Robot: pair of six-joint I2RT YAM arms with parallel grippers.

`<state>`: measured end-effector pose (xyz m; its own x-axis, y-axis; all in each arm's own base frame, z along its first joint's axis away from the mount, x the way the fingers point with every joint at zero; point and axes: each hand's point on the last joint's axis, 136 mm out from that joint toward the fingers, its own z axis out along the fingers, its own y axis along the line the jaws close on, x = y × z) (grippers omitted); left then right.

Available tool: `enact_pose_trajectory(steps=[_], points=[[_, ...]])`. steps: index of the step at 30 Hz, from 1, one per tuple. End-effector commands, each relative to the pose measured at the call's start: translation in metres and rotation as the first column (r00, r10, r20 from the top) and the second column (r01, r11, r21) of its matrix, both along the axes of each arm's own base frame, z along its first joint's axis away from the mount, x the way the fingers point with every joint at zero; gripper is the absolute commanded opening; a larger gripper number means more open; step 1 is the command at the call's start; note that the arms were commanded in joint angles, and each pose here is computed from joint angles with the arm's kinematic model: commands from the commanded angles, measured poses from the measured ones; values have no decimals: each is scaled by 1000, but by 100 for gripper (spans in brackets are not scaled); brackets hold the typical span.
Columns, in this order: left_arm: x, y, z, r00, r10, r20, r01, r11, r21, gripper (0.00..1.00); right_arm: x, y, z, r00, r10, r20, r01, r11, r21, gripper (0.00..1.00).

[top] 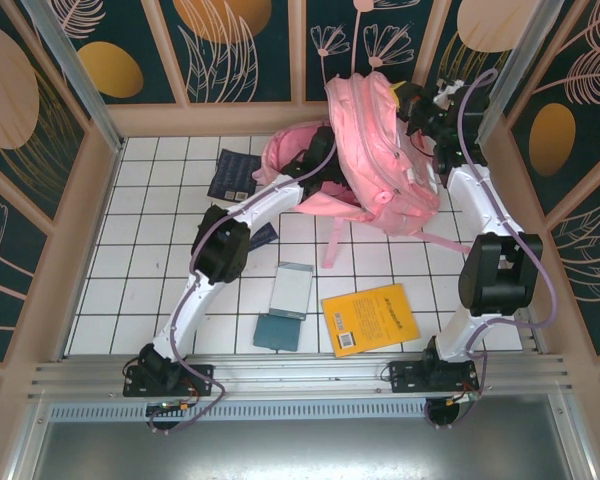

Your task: Pack the student bag

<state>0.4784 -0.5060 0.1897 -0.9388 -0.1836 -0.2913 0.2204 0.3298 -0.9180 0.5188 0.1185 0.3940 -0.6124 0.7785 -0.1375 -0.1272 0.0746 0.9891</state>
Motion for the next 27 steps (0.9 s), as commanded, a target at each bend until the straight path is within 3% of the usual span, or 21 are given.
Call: enact_pose_trajectory(steps=[1, 16, 27], points=[[-5, 13, 51, 995, 6, 102, -6, 1000, -7, 99, -24, -9, 95, 951, -26, 309, 24, 1000, 13, 0], [-13, 46, 64, 994, 21, 108, -31, 995, 93, 99, -26, -26, 89, 949, -54, 311, 65, 998, -26, 0], [-33, 140, 91, 962, 156, 225, -211, 947, 243, 99, -11, -57, 74, 946, -114, 303, 166, 974, -151, 0]])
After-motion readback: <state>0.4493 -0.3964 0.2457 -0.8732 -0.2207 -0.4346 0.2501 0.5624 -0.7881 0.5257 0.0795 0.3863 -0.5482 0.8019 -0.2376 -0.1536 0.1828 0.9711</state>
